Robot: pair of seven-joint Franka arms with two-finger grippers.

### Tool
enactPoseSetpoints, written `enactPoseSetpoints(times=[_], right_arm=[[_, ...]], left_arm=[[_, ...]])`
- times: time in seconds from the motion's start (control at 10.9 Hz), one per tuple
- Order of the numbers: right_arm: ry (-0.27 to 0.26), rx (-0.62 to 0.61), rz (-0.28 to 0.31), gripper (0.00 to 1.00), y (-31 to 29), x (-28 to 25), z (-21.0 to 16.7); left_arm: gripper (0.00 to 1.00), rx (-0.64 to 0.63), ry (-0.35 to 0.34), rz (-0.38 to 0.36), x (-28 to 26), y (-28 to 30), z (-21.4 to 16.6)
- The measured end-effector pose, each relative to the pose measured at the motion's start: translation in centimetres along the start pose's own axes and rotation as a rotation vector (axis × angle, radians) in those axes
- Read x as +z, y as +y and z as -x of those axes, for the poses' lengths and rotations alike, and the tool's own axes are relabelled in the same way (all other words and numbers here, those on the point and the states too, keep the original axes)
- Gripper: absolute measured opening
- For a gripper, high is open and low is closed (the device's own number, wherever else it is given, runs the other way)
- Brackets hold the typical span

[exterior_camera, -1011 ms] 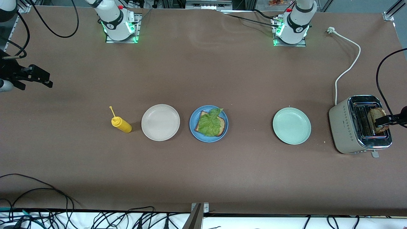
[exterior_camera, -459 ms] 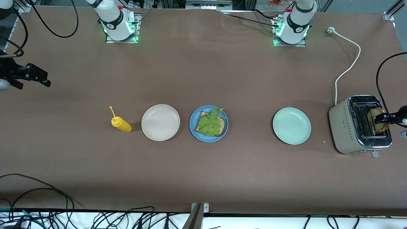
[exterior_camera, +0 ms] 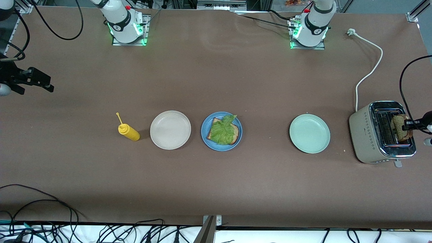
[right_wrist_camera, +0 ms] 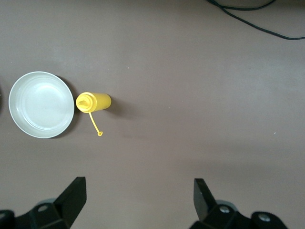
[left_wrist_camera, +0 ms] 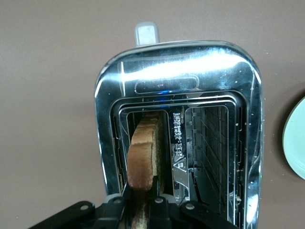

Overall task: Make sandwich in blue plate with both arms
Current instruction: 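Close the left gripper on the bread slice in the toaster, then lift the bread slice out of the toaster with the left gripper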

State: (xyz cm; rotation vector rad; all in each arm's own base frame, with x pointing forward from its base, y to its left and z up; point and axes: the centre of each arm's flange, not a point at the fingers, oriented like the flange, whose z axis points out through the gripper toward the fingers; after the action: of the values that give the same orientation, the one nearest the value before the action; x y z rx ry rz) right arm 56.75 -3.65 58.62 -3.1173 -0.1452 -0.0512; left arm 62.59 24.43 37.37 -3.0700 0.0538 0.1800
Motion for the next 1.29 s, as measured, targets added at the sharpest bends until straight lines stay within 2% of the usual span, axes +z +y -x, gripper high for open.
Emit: enactPoseSetpoints(times=[0.28,0.37,0.73,1.01,1.19,1.29], right_arm=[[0.000,0.000,0.000,1.00,0.0,0.0,0.0],[0.000,0.001,0.000,1.00,0.0,0.0,0.0],[0.000,0.001,0.000,1.00,0.1,0.0,0.0],[-0.005,0.001,0.000,1.00,0.1,0.0,0.1],[-0.008,0.002,-0.001,1.00,0.1,0.0,0.1],[-0.009,0.002,-0.001,1.00,0.1,0.1,0.1]], left_arm=[[0.14,0.008,-0.006,0.004,-1.6,0.5,0.2],[0.10,0.017,-0.006,0.005,-2.7,1.1,0.3],[0.09,0.071,-0.025,0.003,-11.0,5.0,1.4],[0.09,0.170,-0.046,0.025,-15.8,11.1,1.5],[0.09,0.261,-0.018,0.032,-18.1,16.5,1.3],[0.09,0.296,-0.005,0.061,-18.7,19.0,1.3]])
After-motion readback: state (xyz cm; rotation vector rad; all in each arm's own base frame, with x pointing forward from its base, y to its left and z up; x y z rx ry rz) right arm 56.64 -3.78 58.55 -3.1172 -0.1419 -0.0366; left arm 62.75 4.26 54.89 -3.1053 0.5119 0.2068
